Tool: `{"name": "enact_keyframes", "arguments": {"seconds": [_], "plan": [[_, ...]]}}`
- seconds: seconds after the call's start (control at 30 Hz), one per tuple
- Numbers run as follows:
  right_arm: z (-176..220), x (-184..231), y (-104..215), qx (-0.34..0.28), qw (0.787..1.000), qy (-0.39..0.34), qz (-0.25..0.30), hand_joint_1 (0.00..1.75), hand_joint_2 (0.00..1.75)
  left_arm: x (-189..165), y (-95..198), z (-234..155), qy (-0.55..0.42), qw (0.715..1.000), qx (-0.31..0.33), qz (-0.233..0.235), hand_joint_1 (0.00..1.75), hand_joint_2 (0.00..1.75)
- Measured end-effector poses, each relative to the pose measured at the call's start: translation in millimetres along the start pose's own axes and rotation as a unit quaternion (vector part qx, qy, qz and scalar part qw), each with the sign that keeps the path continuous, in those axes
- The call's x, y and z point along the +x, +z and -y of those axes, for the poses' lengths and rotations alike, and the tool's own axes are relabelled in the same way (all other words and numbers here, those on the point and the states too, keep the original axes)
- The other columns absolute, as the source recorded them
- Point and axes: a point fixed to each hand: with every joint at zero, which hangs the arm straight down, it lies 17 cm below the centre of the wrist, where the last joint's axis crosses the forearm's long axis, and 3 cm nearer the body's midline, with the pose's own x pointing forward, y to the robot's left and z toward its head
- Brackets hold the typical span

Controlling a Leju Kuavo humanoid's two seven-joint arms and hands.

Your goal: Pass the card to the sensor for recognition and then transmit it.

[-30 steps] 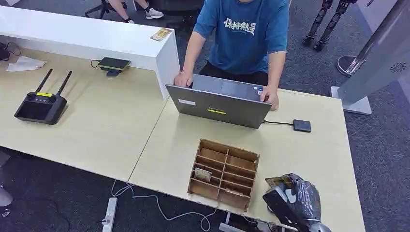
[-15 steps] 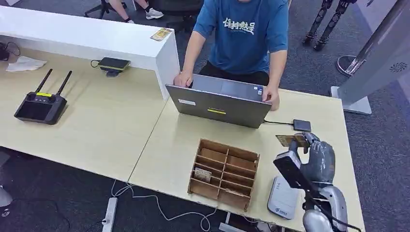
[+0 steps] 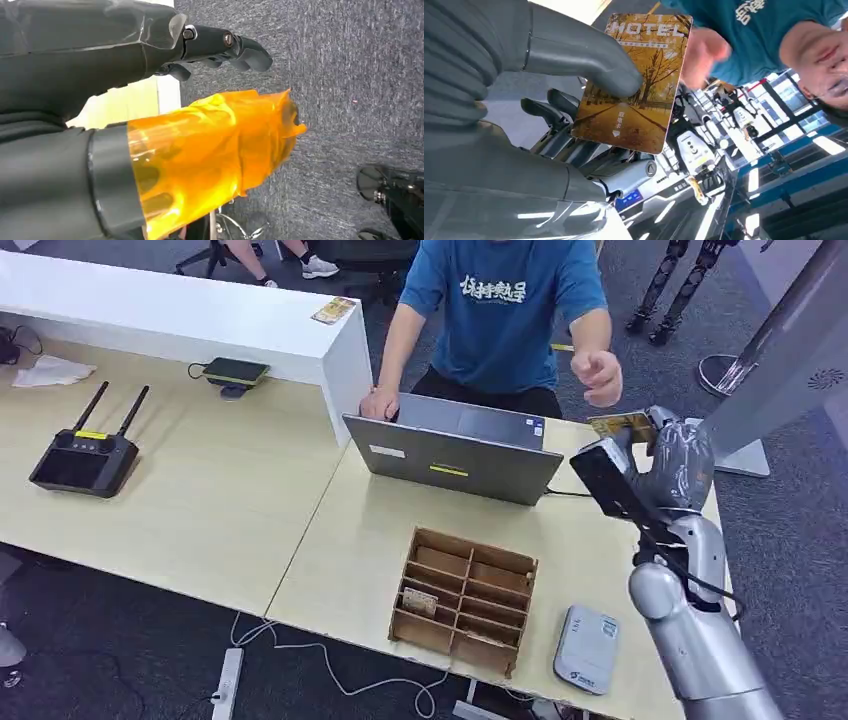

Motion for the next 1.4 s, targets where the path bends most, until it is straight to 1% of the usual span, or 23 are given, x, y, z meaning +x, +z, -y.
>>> {"name": "enact_keyframes", "arguments": {"seconds": [0.27, 0.47, 0.63, 0.87, 1.07, 1.13, 1.4], "plan": [[5, 23, -69, -0.010, 0.998, 0.056, 0.003, 1.75, 1.75, 8, -8, -18, -0.044, 0.999, 0.016, -0.006, 0.00, 0.00], [8, 28, -103, -0.014, 0.994, 0.106, -0.012, 1.75, 1.75, 14, -12, -25, -0.058, 0.998, 0.019, -0.006, 0.00, 0.00], [3, 28, -111, -0.005, 0.993, 0.116, -0.021, 1.75, 1.75, 17, -13, -23, -0.058, 0.998, 0.010, -0.004, 0.00, 0.00], [3, 18, -117, -0.004, 0.987, 0.154, -0.037, 1.75, 1.75, 19, -15, -23, -0.061, 0.998, 0.009, -0.004, 0.00, 0.00], [-5, 10, -114, 0.006, 0.986, 0.160, -0.045, 1.75, 1.75, 19, -15, -21, -0.061, 0.998, 0.005, -0.004, 0.00, 0.00], [-7, 8, -113, 0.009, 0.986, 0.161, -0.047, 0.00, 1.75, 19, -15, -21, -0.062, 0.998, 0.005, -0.004, 0.00, 0.00], [-11, 12, -111, 0.009, 0.987, 0.158, -0.037, 0.00, 1.75, 19, -15, -20, -0.061, 0.998, 0.005, -0.004, 0.00, 0.00]]}}
